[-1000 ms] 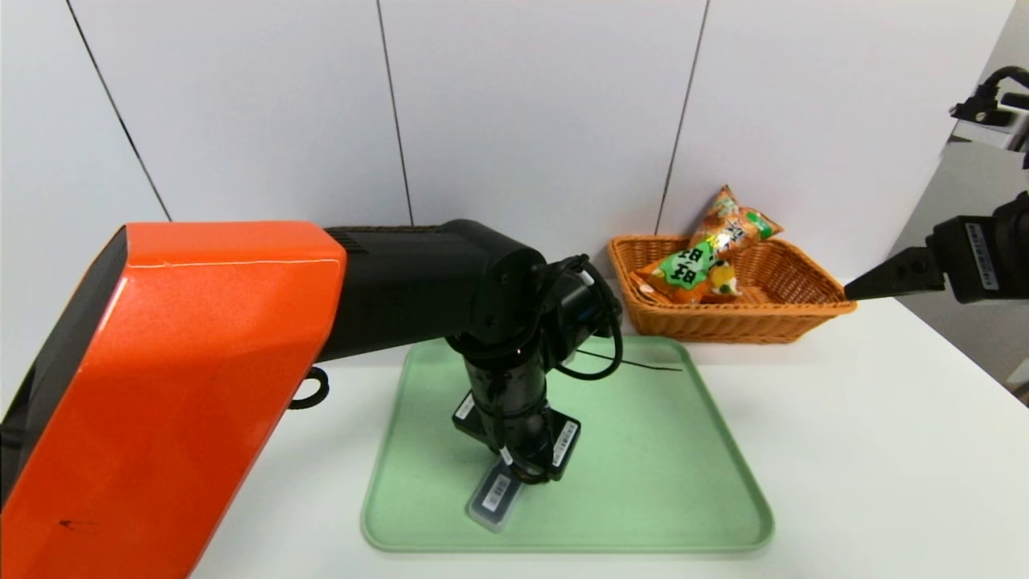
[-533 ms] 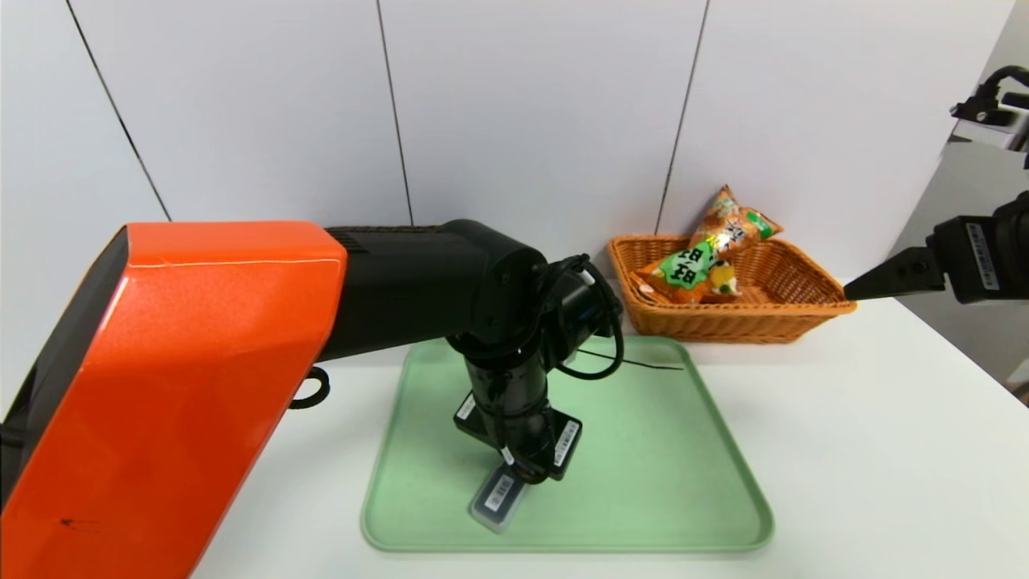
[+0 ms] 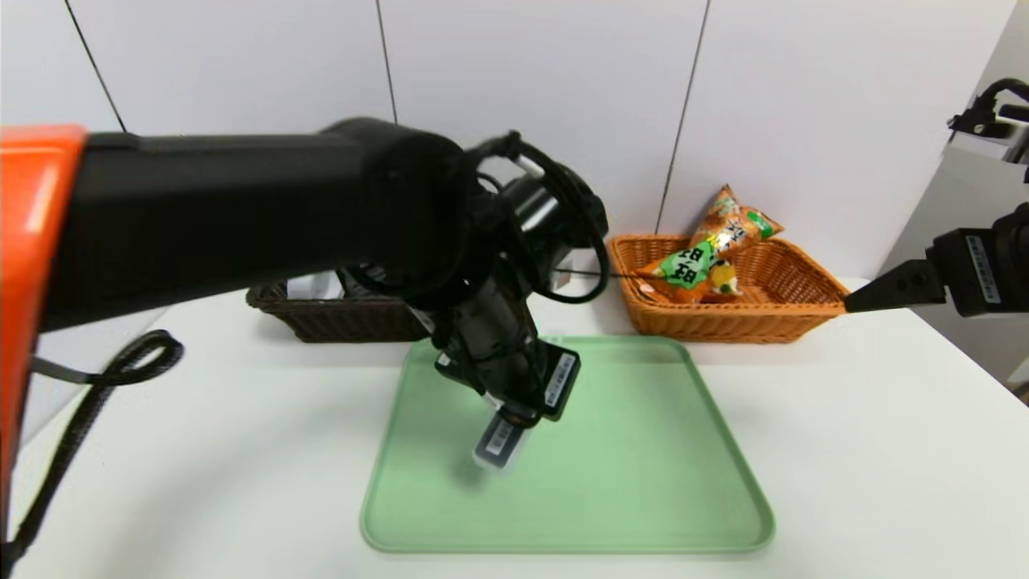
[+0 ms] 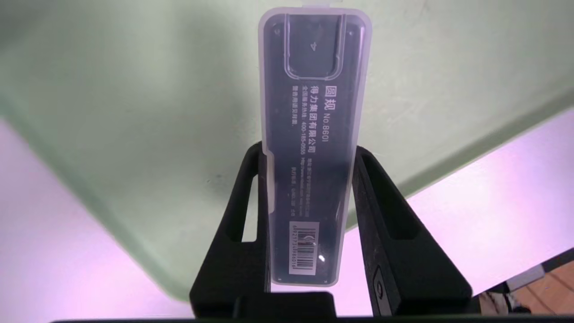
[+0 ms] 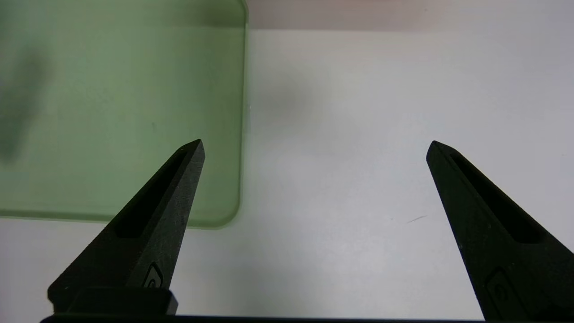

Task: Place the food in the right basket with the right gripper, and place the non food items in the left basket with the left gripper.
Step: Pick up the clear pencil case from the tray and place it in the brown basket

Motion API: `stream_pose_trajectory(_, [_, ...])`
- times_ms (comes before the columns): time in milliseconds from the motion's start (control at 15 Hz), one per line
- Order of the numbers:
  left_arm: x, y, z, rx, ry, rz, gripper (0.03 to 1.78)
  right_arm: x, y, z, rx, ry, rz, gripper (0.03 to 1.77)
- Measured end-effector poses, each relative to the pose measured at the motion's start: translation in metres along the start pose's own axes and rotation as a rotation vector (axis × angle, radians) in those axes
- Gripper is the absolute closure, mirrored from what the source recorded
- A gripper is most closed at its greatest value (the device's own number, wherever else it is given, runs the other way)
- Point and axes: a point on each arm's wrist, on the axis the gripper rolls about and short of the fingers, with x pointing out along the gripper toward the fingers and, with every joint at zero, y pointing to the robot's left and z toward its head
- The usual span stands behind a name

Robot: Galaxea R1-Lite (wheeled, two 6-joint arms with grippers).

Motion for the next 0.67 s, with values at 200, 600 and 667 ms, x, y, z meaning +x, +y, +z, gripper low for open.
stream_pose_trajectory(200, [-0.051, 0.034, 0.016, -0.107, -0.244, 0.083, 1.25, 0.001, 0.0, -0.002, 0.005, 0.01, -0.006, 0.09])
stream_pose_trajectory(600, [-0.088, 0.11, 0.047, -0.353, -0.6, 0.167, 1.25, 0.003, -0.001, -0.005, 0.005, 0.021, -0.009, 0.09])
stream_pose_trajectory(667, [-0.082, 0.118, 0.053, -0.38, -0.623, 0.175, 1.25, 0.002, -0.001, -0.005, 0.005, 0.017, -0.009, 0.09])
